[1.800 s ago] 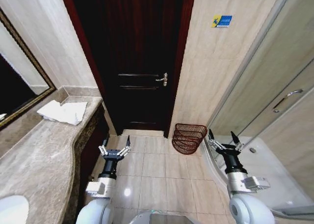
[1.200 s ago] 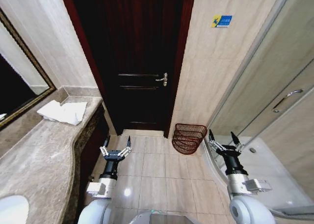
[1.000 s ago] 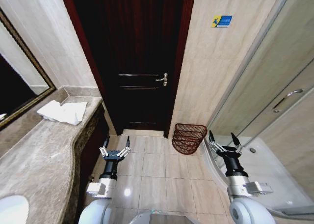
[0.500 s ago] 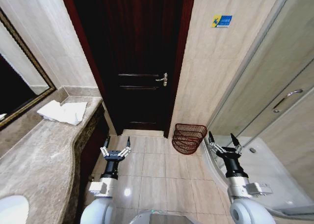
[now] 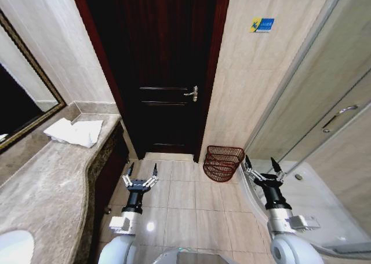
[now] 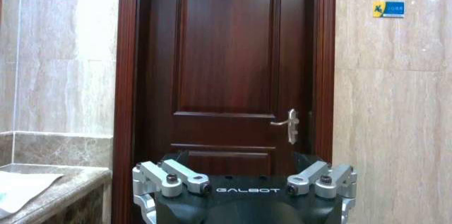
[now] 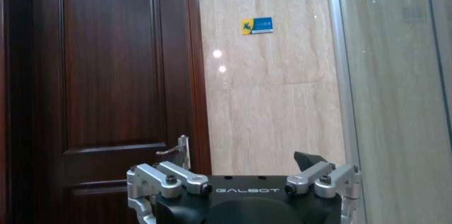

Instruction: Discard the used towel into the hamper.

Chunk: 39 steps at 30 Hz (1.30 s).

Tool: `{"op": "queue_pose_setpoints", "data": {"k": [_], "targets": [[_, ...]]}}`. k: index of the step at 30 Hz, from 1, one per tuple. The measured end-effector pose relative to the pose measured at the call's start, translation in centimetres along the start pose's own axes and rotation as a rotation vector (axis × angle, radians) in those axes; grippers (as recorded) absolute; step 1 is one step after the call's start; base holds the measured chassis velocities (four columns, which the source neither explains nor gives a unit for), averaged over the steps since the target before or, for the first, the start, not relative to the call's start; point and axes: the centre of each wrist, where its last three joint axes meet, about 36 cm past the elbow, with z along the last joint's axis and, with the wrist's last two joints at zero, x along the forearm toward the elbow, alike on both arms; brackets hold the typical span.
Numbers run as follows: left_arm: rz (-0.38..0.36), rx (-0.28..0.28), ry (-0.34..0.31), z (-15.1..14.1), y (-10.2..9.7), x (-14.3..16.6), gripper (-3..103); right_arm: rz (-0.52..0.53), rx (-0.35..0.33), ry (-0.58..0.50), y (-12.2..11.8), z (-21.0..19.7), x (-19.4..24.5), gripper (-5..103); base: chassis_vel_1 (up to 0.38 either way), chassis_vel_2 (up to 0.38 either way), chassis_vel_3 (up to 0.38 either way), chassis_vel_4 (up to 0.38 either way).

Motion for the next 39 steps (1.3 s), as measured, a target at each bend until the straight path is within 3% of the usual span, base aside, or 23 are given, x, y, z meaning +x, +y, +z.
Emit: {"op": "queue_pose_setpoints", "data": {"k": [21, 39], "targets": [[0.024, 0.018, -0.001, -1.3, -0.9, 1.1, 98, -0.032, -0.005, -0.014, 0.7, -1.0, 0.3, 100, 0.0, 0.0, 0.0, 0.0], [0.003, 0.026, -0.035, -2.0, -0.4, 1.0, 98, -0.024, 0.01, -0.046, 0.3, -1.1, 0.3, 100, -0.019, 0.02, 0.024, -0.019]]}}
